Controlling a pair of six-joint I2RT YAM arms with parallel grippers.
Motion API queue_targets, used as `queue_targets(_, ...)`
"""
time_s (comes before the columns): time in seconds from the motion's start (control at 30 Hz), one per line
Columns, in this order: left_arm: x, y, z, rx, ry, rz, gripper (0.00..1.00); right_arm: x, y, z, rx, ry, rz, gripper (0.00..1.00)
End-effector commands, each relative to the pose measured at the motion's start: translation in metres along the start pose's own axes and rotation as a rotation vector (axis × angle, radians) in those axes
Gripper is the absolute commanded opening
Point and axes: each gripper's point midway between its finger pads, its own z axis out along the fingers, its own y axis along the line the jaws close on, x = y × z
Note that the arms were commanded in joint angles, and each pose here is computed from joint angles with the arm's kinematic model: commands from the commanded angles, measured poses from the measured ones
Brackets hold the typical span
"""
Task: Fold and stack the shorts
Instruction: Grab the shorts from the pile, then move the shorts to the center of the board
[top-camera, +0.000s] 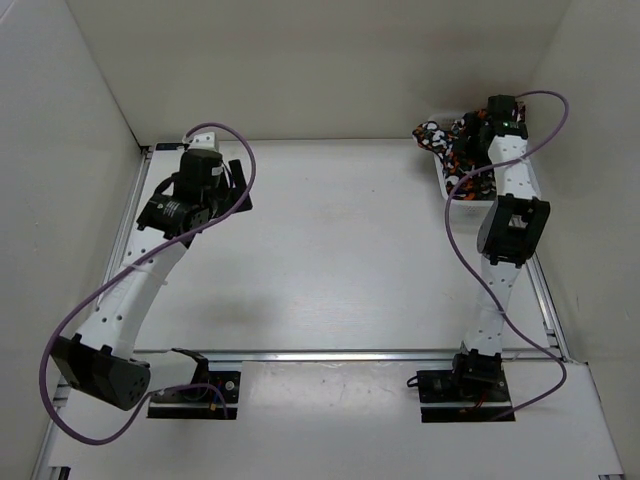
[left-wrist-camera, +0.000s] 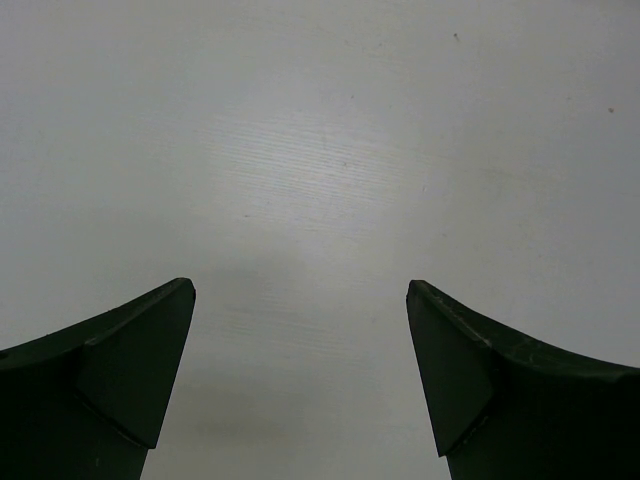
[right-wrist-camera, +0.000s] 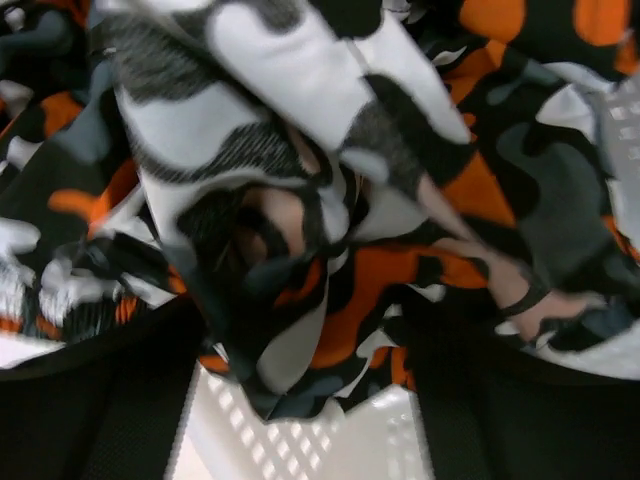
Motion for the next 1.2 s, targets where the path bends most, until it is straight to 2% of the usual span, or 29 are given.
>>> queue_targets(0.0,-0.001,0.000,0.007,-0.017,0.024,0.024,0.99,-0.029,0.015,0.002,-0.095,-0.067,0.027,0.74)
queue_targets(0.03,0.001,-0.001,0.010,-0.021,0.034,0.027,0.99,-0.034,0.017,0.003,-0.103,-0.085,0.026,0.60)
queue_targets(0.07,0.000,-0.001,0.010,-0.023,0.038,0.029,0.99,-0.038,0.019,0.001,-0.107,-0.095,0.026,0.28)
queue_targets(0.13,-0.001,-0.002,0.011,-0.025,0.043,0.030,0.99,-0.053,0.020,-0.015,-0.102,-0.143,0.042,0.05)
queue_targets(0.17,-0.005,-0.003,0.009,-0.021,0.034,0.027,0.99,-0.058,0.019,-0.025,-0.092,-0.161,0.055,0.00)
queue_targets(0.23,-0.007,-0.006,0.007,-0.002,0.032,0.024,0.99,-0.070,0.019,-0.053,-0.087,-0.205,0.058,0.00)
queue_targets(0.3,-0.009,-0.013,0.005,0.034,0.036,0.012,0.99,-0.092,0.030,-0.113,-0.119,-0.297,0.038,0.00)
queue_targets(0.33,-0.013,-0.016,0.003,0.048,0.029,0.008,0.99,-0.106,0.039,-0.164,-0.156,-0.367,0.026,0.00)
queue_targets(0.4,-0.012,-0.017,-0.001,0.057,0.033,-0.004,0.99,-0.114,0.052,-0.214,-0.221,-0.431,-0.028,0.00)
queue_targets(0.43,-0.014,-0.017,-0.004,0.061,0.024,-0.019,0.99,-0.121,0.065,-0.266,-0.291,-0.503,-0.063,0.00)
queue_targets(0.5,-0.014,-0.012,-0.007,0.038,0.019,-0.027,0.99,-0.114,0.086,-0.321,-0.396,-0.550,-0.159,0.00)
queue_targets(0.53,-0.014,-0.009,-0.011,0.024,0.015,-0.041,0.99,-0.116,0.092,-0.371,-0.447,-0.627,-0.189,0.00)
queue_targets(0.63,-0.015,0.002,-0.019,0.000,0.019,-0.091,0.99,-0.094,0.116,-0.446,-0.596,-0.700,-0.272,0.00)
queue_targets(0.73,-0.016,0.010,-0.023,-0.014,0.028,-0.129,0.99,-0.061,0.141,-0.487,-0.756,-0.683,-0.320,0.00)
queue_targets(0.77,-0.017,0.012,-0.030,-0.013,0.025,-0.130,0.99,-0.036,0.159,-0.487,-0.830,-0.626,-0.359,0.00)
queue_targets(0.8,-0.022,0.017,-0.036,-0.022,0.008,-0.155,0.99,-0.019,0.170,-0.470,-0.840,-0.556,-0.357,0.00)
queue_targets(0.83,-0.024,0.026,-0.040,-0.039,-0.001,-0.170,0.99,-0.006,0.178,-0.472,-0.868,-0.538,-0.361,0.00)
queue_targets(0.87,-0.030,0.030,-0.044,-0.043,-0.021,-0.183,0.99,0.027,0.200,-0.465,-0.909,-0.461,-0.399,0.00)
queue_targets(0.9,-0.032,0.035,-0.046,-0.056,-0.021,-0.191,0.99,0.054,0.207,-0.438,-0.885,-0.371,-0.404,0.00)
queue_targets(0.93,-0.031,0.040,-0.049,-0.068,-0.021,-0.198,0.99,0.074,0.214,-0.424,-0.873,-0.321,-0.414,0.01)
queue_targets(0.97,-0.039,0.048,-0.055,-0.082,-0.049,-0.220,0.99,0.110,0.232,-0.417,-0.908,-0.242,-0.452,0.28)
queue_targets(1.0,-0.037,0.050,-0.055,-0.083,-0.038,-0.224,0.99,0.132,0.243,-0.389,-0.886,-0.165,-0.480,0.65)
queue_targets(1.03,-0.040,0.051,-0.056,-0.077,-0.044,-0.233,0.99,0.150,0.243,-0.384,-0.878,-0.077,-0.520,0.90)
queue_targets(1.07,-0.039,0.048,-0.056,-0.054,-0.034,-0.238,0.99,0.155,0.244,-0.380,-0.860,-0.023,-0.541,1.00)
queue_targets(1.1,-0.043,0.048,-0.059,-0.043,-0.043,-0.246,0.99,0.165,0.248,-0.350,-0.783,0.058,-0.554,1.00)
queue_targets(1.13,-0.043,0.046,-0.059,-0.029,-0.037,-0.234,0.99,0.162,0.226,-0.339,-0.636,0.084,-0.560,1.00)
queue_targets(1.17,-0.039,0.043,-0.056,-0.021,-0.013,-0.231,0.99,0.138,0.228,-0.357,-0.630,-0.001,-0.558,1.00)
